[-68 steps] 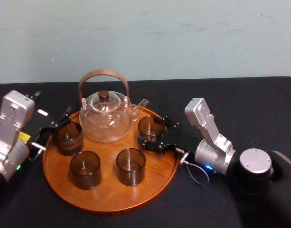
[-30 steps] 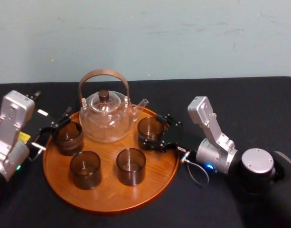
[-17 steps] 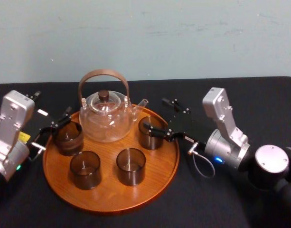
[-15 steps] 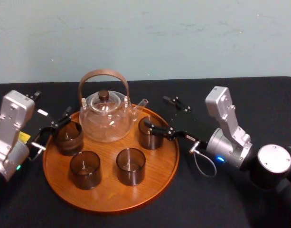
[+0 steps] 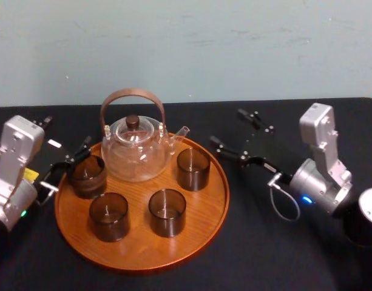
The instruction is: Pick up the glass from the table and place it on the tray.
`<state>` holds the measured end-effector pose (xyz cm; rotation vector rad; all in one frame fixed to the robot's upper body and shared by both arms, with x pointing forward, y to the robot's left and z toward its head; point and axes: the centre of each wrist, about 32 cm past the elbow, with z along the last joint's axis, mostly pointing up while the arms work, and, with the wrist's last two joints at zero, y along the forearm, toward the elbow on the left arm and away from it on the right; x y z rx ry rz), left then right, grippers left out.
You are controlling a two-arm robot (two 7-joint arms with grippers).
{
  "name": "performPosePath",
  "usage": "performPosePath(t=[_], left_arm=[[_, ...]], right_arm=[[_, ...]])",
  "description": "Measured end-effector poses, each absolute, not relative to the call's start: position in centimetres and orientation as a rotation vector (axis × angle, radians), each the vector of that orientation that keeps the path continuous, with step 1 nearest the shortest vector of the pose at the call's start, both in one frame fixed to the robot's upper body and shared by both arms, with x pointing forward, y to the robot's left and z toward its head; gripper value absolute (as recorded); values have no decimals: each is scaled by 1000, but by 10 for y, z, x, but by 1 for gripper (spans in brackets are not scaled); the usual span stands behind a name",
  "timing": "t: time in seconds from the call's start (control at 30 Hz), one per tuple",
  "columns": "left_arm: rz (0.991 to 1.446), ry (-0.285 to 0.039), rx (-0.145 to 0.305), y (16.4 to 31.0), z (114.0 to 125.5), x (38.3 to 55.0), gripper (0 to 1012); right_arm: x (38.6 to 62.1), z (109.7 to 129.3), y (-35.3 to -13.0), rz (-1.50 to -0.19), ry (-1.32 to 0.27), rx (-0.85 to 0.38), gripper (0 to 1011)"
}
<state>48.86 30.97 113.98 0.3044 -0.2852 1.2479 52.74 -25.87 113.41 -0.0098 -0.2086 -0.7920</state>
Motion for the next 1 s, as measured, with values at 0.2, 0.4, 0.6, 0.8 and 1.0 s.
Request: performPosePath(t=[0.2,0.4,0.6,0.8,1.0], left_arm=[[1248,-285,304,310,1140,489,1002],[1248,-285,304,310,1140,489,1001],[1248,-285,304,310,1140,489,1001],[1248,-285,304,310,1140,489,1001],[1248,-285,304,310,1140,489,1001]], right_arm=[[519,1129,-277,-864,-197,-11,1002],[510,1122,-293,-925,-169,-4,1002],[503,1114,-302,-980,-155,-9,1002],[497,1105,-308,-1029,-133,-16,1002],[497,1099,-307,-1047,-124,-38,1002]])
